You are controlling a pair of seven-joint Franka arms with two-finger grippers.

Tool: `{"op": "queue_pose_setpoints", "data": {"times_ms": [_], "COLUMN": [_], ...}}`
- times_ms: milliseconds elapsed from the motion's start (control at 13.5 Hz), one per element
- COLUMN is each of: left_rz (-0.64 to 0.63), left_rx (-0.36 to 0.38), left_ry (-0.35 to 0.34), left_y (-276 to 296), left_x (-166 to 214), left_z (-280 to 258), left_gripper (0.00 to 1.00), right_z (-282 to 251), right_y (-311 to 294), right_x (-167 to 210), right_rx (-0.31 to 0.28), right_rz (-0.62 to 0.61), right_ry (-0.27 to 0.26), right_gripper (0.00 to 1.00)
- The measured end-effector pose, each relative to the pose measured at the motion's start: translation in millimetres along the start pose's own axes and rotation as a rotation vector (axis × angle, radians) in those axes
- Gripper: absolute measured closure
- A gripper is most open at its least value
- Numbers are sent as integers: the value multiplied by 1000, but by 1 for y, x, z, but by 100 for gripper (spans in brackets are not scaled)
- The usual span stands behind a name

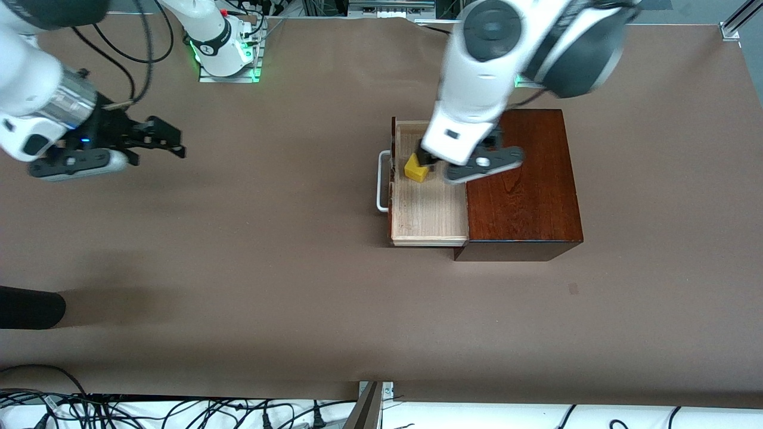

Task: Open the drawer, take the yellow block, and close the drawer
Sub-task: 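Pull the drawer open with the left gripper while the right gripper approaches, then lower the right gripper into the drawer while the left gripper withdraws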

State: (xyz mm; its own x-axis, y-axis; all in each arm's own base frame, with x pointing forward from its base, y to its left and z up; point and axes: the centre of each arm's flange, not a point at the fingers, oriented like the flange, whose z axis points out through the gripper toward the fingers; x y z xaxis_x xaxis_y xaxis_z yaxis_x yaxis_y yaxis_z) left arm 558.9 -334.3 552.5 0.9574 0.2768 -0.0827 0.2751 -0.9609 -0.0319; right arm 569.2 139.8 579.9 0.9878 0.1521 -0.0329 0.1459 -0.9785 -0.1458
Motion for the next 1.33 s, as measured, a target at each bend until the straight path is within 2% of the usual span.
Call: {"op": "queue_pose_setpoints", "data": {"times_ms": [148, 443, 739, 960, 1182, 1330], "left_rz": [52, 140, 182, 186, 203, 209], "left_rx": [-7, -18, -29, -39, -36, -37], "left_ry": [-34, -43, -64, -43, -18, -18], "left_y": [-67, -194, -286, -312, -318, -321], "left_x": [28, 73, 77, 65, 56, 52], "left_z": [-29, -60, -59, -59, -56, -56], "left_gripper": [0, 0, 0, 0, 0, 0], "right_z": [9, 28, 45, 61, 92, 120], "right_y": [-35, -99, -164, -212, -264, -297], "right_x": [4, 7, -3, -14, -17, -24], "right_rx": [-2, -3, 1, 6, 30, 41], "right_rz": [-58, -164, -269, -351, -438, -489], "right_ry": [-7, -8, 12, 26, 70, 67], "right_gripper": [0, 0, 0, 0, 0, 0]}}
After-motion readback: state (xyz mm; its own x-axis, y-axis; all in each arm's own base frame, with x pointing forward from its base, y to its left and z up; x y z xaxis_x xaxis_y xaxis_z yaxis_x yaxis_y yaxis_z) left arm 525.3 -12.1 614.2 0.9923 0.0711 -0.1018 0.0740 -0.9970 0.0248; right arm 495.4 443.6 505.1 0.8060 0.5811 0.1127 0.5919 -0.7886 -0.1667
